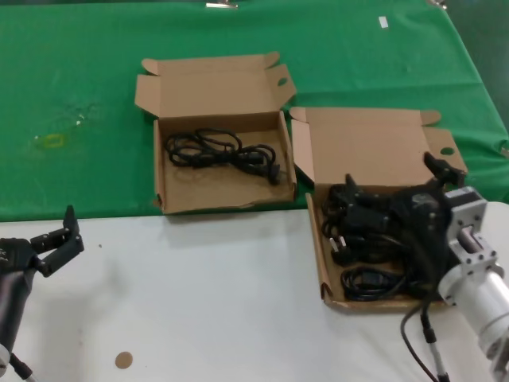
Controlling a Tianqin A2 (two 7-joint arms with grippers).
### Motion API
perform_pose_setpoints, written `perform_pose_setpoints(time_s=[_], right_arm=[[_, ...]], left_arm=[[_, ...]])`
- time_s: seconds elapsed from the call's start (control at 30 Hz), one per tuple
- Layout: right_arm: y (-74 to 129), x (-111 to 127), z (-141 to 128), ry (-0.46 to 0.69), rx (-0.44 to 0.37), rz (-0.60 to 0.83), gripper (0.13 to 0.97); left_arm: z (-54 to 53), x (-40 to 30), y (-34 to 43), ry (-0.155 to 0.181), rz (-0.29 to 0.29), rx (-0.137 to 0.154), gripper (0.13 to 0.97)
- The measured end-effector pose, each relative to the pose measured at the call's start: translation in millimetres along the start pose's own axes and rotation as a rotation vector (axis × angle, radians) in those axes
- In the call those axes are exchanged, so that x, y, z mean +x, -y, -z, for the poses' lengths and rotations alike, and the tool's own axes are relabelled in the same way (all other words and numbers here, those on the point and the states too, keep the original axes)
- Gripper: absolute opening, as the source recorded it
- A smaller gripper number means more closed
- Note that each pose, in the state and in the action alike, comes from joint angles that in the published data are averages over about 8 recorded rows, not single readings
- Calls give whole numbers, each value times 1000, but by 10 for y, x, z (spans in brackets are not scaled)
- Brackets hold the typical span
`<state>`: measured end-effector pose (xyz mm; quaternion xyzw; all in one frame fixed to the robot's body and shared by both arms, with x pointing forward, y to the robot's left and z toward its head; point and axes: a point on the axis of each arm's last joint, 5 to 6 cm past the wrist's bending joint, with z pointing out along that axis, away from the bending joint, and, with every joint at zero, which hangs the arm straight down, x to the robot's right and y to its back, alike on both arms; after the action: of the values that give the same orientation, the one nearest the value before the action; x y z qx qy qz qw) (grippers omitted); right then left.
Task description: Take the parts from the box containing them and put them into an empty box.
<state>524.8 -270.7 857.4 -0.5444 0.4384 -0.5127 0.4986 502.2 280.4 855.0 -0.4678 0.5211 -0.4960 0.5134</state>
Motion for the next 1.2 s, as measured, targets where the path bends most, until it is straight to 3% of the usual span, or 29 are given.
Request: perform_pose_setpoints(time_s=[1.2], right_arm=[[-17,42,99,-31,-5,-28,966]], left_arm=[[0,0,0,0,0,0,966]])
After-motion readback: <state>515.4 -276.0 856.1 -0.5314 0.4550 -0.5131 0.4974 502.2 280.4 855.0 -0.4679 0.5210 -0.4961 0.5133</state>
